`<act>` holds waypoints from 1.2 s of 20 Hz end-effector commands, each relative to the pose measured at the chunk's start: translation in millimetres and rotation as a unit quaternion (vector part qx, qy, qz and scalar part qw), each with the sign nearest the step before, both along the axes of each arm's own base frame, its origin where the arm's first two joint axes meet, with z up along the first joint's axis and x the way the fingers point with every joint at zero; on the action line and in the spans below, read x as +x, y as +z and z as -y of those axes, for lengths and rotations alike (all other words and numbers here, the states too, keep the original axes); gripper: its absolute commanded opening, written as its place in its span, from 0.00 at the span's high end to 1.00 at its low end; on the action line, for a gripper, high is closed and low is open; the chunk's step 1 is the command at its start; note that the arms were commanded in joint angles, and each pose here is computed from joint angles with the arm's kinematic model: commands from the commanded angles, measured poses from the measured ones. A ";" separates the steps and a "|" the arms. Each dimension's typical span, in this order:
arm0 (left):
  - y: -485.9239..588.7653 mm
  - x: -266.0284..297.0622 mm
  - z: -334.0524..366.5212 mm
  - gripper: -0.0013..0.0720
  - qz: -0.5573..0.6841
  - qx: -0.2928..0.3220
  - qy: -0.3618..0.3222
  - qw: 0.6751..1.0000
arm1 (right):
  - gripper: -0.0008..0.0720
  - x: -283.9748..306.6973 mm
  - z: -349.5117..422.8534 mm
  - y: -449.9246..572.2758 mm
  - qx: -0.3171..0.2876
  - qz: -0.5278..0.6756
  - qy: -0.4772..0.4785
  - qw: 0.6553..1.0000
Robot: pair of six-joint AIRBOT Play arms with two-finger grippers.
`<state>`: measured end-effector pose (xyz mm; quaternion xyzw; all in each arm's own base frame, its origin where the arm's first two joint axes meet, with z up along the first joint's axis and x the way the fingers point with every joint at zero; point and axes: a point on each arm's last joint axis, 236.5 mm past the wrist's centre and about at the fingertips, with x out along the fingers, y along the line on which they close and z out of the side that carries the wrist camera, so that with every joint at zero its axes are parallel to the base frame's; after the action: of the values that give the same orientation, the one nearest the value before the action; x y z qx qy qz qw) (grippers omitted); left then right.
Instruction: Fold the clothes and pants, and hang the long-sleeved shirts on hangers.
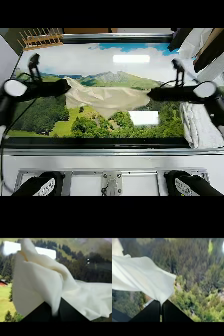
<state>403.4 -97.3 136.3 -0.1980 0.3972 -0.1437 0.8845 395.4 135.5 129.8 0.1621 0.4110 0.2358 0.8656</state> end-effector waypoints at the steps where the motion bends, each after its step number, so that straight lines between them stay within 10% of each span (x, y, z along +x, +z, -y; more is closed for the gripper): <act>1: 94.3 -64.8 0.4 0.98 0.136 0.072 -0.031 0.988 | 0.97 -22.3 1.4 110.6 -0.004 0.125 0.010 0.992; 5: 81.8 -106.4 24.9 0.96 0.125 0.088 -0.067 0.986 | 0.97 -39.5 2.0 97.6 -0.015 0.107 0.019 0.994; 7: 27.0 -116.5 26.5 0.17 0.053 0.090 -0.058 0.993 | 0.97 -40.8 5.1 66.7 -0.023 0.074 0.017 0.997; 8: -3.6 -119.0 18.7 0.11 0.019 0.104 -0.045 0.993 | 0.97 -42.8 7.8 47.9 -0.031 0.055 0.016 0.998; 18: -190.3 -130.1 -131.3 0.15 -0.281 0.093 0.184 0.937 | 0.97 -52.7 12.8 3.7 -0.045 0.006 0.017 0.999; 24: -243.2 -163.2 -71.1 0.14 -0.392 -0.047 0.072 0.916 | 0.97 -52.0 13.1 4.1 -0.045 0.007 0.016 0.999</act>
<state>258.3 -0.1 -89.4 -0.2723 0.6547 0.0452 0.7037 343.0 122.7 133.8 0.1142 0.4181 0.2324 0.8707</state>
